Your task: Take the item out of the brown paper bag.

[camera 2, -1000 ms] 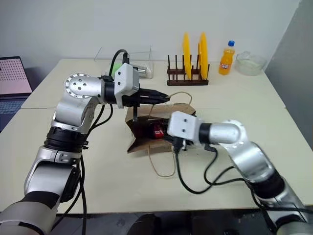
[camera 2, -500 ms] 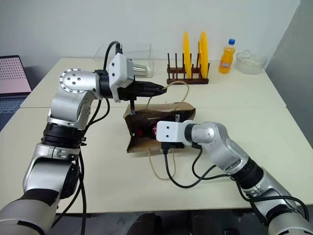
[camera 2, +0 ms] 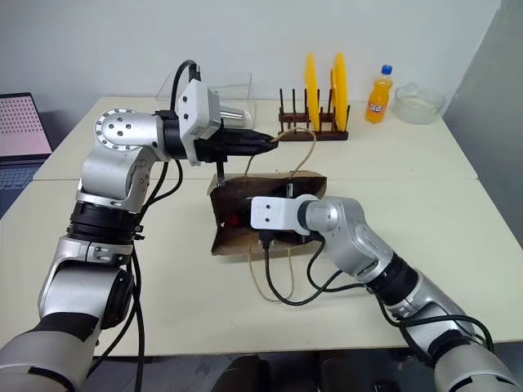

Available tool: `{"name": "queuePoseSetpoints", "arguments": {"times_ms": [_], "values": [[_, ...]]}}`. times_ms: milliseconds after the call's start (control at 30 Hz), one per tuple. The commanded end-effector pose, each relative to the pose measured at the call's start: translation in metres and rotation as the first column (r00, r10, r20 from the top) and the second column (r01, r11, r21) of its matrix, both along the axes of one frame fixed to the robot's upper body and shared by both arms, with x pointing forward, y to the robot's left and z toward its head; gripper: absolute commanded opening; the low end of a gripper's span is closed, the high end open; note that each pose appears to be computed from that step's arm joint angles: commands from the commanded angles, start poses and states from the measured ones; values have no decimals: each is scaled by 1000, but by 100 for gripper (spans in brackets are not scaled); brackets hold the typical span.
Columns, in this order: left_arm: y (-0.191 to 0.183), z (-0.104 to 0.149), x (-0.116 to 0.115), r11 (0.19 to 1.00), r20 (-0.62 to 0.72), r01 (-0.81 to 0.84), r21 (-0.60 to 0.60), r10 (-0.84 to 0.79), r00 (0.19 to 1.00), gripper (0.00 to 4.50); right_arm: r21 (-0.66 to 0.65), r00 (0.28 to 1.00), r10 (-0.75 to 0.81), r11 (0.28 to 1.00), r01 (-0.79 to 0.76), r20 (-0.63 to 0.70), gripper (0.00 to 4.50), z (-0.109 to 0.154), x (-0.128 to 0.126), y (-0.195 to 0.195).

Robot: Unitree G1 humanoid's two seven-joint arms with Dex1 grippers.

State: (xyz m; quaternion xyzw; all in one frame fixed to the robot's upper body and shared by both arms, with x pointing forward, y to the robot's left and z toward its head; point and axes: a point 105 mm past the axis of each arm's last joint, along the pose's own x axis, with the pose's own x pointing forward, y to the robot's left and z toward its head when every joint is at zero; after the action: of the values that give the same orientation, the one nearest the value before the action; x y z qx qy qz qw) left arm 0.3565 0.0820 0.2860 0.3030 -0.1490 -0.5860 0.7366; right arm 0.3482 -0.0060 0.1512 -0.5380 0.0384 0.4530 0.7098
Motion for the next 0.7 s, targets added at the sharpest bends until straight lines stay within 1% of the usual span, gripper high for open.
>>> {"name": "queuePoseSetpoints", "arguments": {"times_ms": [33, 233, 400, 500, 533, 600, 700], "values": [[-2, 19, -8, 999, 69, 22, -36, -20, 997, 0, -53, 1000, 22, 998, -22, -2, 447, -1, 5, 6], [-4, 17, -9, 999, 70, 31, -35, -28, 997, 0, -132, 1000, 9, 991, -12, -27, 447, -13, 20, 6], [-5, 15, -10, 999, 69, 33, -29, -31, 997, 0, -163, 999, 11, 987, -18, -43, 447, -20, 24, 7], [-4, 15, -10, 999, 69, 32, -25, -30, 997, 0, -171, 999, 11, 985, -18, -46, 388, -23, 25, 7], [-4, 14, -10, 999, 70, 31, -23, -30, 997, 0, -172, 999, 11, 985, -18, -45, 348, -23, 26, 7], [-4, 14, -9, 999, 70, 30, -20, -28, 997, 0, -173, 999, 10, 985, -16, -35, 303, -23, 27, 7], [-3, 13, -9, 999, 72, 27, -16, -26, 997, 0, -174, 1000, 15, 985, -17, -12, 301, -21, 28, 7]]}}
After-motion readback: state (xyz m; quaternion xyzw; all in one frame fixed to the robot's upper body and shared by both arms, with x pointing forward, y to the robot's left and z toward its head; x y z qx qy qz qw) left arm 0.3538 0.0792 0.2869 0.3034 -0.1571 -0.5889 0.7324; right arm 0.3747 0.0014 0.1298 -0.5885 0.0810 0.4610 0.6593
